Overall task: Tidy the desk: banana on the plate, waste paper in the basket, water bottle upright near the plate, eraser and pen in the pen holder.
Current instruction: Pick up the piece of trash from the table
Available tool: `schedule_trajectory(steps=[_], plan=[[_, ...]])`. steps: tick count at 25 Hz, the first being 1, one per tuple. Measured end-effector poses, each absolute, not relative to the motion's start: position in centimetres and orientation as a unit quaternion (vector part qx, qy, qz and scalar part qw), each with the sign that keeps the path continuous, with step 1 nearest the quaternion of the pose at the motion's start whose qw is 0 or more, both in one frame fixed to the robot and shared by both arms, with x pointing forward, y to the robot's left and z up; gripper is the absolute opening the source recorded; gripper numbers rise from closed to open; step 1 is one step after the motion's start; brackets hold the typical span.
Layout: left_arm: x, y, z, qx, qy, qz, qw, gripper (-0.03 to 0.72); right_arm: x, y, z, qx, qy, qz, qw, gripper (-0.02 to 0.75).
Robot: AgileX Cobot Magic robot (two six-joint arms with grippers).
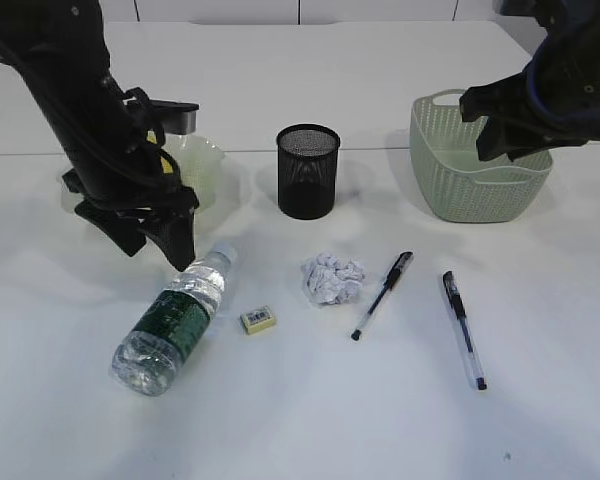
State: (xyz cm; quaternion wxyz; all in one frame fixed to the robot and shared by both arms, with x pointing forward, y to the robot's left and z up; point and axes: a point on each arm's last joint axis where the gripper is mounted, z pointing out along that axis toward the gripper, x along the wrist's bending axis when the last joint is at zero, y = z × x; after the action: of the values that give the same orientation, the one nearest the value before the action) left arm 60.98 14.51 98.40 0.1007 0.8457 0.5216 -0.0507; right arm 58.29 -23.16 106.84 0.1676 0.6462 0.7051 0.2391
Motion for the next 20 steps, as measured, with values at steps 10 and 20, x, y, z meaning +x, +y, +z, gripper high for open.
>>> schedule_trajectory(steps=[10, 20], plan=[[61.3, 12.3, 98.2, 0.858, 0.501, -0.055, 0.098, 0.543, 58.3, -23.2, 106.8, 0.645, 0.706, 0.239, 0.168, 0.23], [61.5, 11.9, 97.1, 0.864, 0.499, -0.049, 0.056, 0.543, 58.3, -23.2, 106.8, 0.645, 0.707, 0.239, 0.168, 0.23]])
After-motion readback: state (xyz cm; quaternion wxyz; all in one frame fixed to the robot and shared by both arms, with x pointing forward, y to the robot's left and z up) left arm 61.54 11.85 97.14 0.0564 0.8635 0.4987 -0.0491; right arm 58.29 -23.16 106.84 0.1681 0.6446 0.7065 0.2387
